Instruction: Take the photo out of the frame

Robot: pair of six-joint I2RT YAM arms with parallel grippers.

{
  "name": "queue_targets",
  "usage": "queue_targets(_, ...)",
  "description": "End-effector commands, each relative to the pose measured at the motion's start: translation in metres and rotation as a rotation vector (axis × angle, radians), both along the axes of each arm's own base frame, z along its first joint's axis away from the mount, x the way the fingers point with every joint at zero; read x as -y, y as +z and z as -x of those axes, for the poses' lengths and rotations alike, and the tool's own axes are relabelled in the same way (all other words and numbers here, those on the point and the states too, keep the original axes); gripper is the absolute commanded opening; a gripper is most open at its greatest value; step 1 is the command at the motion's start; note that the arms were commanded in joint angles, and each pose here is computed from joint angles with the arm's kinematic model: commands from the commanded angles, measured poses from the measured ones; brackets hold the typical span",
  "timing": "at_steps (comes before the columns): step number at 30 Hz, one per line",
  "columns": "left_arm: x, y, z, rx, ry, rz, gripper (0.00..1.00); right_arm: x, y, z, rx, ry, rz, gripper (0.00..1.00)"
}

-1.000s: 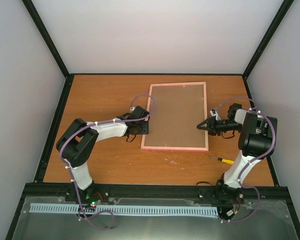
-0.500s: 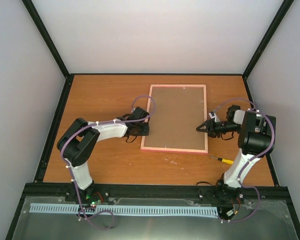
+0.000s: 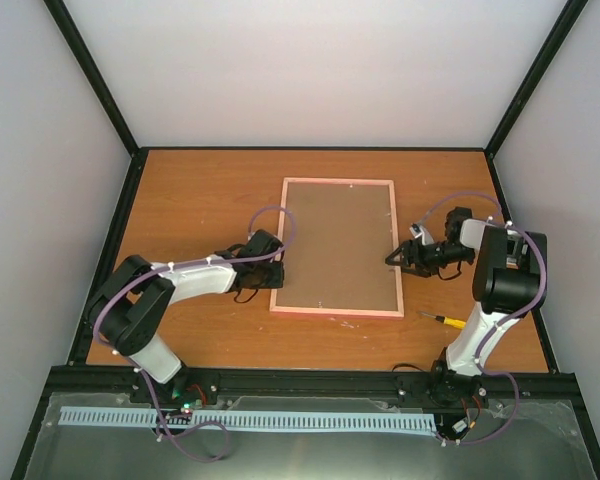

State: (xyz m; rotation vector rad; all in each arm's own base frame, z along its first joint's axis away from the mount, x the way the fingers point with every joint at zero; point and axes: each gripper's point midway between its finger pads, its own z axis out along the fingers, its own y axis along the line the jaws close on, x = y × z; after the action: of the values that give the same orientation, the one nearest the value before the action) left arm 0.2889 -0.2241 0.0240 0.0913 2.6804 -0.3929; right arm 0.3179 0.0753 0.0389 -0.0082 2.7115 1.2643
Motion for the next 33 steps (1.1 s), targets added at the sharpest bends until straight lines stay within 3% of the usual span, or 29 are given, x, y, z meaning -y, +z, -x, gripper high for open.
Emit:
queue_targets(1,-0.034,-0.024,0.036,-0.110,0.020,-0.112,0.15,-0.012,0.018,-0.004,0.091,0.052,0.033,0.66)
queue_targets(7,-0.052,-0.018,0.050,-0.096,0.051,-0.126,0.08,-0.009,0.017,-0.004,0.103,0.058,0.067,0.67)
queue_targets(13,-0.060,-0.016,0.056,-0.086,0.061,-0.132,0.06,-0.010,0.021,-0.003,0.121,0.068,0.063,0.67)
queue_targets(22,-0.032,0.015,0.048,-0.039,-0.018,-0.007,0.15,-0.011,0.065,-0.011,0.289,0.122,0.079,0.67)
queue_targets(24,-0.031,0.029,0.047,-0.032,-0.037,-0.011,0.24,-0.006,0.089,-0.016,0.356,0.144,0.119,0.68)
queue_targets(27,-0.032,0.071,0.039,0.040,-0.059,-0.020,0.44,0.005,0.137,-0.023,0.472,0.149,0.175,0.68)
queue_targets(31,-0.030,0.148,0.019,0.231,-0.102,-0.015,0.62,0.018,0.191,-0.018,0.695,0.169,0.343,0.70)
queue_targets(33,-0.025,0.195,0.005,0.350,-0.113,0.006,0.75,0.018,0.203,-0.007,0.771,0.202,0.391,0.71)
